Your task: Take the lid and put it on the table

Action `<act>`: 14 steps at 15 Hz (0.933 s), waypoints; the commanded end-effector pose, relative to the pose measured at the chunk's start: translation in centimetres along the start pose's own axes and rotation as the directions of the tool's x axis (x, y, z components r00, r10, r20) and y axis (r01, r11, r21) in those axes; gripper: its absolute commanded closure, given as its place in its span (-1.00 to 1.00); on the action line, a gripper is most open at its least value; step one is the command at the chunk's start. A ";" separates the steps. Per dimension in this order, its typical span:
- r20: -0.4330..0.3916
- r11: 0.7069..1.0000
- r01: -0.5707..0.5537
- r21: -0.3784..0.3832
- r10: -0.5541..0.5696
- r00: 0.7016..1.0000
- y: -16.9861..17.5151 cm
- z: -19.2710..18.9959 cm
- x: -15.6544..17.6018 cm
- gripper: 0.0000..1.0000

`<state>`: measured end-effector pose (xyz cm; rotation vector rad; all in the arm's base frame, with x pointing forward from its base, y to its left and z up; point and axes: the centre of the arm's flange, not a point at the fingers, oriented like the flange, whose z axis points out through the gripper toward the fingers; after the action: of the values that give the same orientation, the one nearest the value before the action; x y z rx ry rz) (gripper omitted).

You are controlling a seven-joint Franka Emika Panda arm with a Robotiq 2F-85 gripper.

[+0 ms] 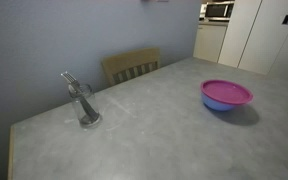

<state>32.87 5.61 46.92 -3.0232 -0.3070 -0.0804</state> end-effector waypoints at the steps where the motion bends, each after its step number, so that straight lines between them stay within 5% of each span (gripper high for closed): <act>1: 0.000 1.000 0.000 0.000 0.000 1.000 0.0 0.0 0.0 -1.00; 14: -0.046 0.999 -0.030 0.026 0.031 0.998 1.2 -0.7 2.7 -1.00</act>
<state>33.44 5.46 47.58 -3.0188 -0.2955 -0.1091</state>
